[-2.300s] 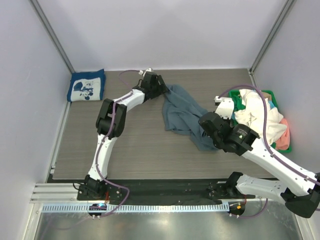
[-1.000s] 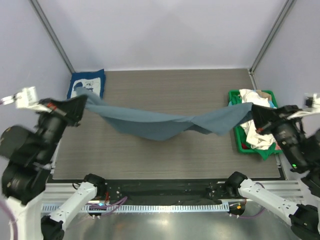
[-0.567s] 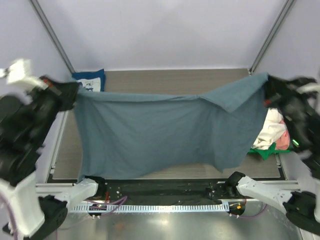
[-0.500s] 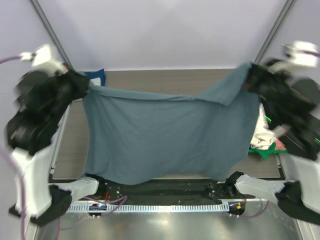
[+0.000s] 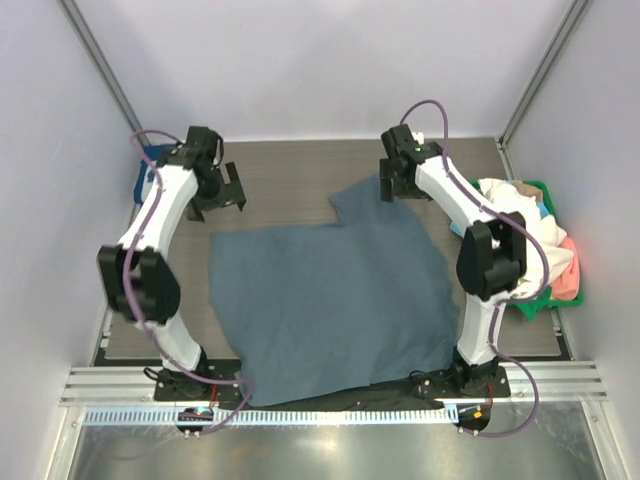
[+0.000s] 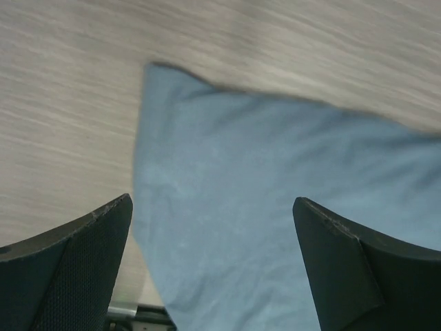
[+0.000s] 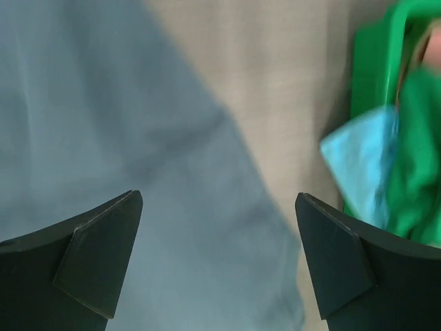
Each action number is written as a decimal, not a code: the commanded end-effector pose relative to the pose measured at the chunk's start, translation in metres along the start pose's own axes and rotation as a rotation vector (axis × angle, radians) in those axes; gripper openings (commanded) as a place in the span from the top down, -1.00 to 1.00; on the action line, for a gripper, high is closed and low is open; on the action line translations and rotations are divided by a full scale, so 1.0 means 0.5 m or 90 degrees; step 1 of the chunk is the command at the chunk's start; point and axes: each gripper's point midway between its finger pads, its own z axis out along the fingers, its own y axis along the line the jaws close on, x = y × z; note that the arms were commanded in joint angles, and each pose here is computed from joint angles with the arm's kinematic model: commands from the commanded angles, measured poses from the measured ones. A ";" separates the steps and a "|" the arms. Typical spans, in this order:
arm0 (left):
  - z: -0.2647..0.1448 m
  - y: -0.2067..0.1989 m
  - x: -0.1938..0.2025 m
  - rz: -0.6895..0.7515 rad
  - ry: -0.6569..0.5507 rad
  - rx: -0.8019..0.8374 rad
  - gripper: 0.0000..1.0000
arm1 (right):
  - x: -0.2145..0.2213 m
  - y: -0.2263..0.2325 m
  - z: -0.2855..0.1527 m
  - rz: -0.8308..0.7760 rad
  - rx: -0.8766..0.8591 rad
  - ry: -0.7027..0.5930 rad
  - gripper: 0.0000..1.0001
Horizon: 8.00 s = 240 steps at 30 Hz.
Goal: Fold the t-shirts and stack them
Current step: Flatten the tshirt out
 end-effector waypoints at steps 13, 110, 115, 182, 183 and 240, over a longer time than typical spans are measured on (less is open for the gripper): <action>0.043 0.006 0.186 -0.077 -0.093 0.111 -0.91 | 0.070 0.105 -0.055 0.088 -0.232 -0.051 -0.98; 0.124 0.082 0.372 -0.196 -0.098 0.095 0.99 | 0.555 0.023 -0.114 0.303 -0.216 0.042 0.67; 0.041 0.075 0.309 -0.171 -0.142 0.101 0.99 | 0.465 0.001 -0.175 0.268 -0.209 -0.014 0.97; 0.117 0.049 0.264 -0.128 -0.066 0.077 0.44 | 0.364 0.104 -0.100 0.154 -0.273 0.068 0.98; 0.113 0.049 0.265 -0.128 -0.066 0.079 0.45 | 0.364 0.101 -0.109 0.155 -0.279 0.066 0.98; -0.023 0.094 0.239 -0.116 -0.107 0.039 0.94 | 0.385 -0.139 -0.381 0.326 -0.269 -0.130 0.98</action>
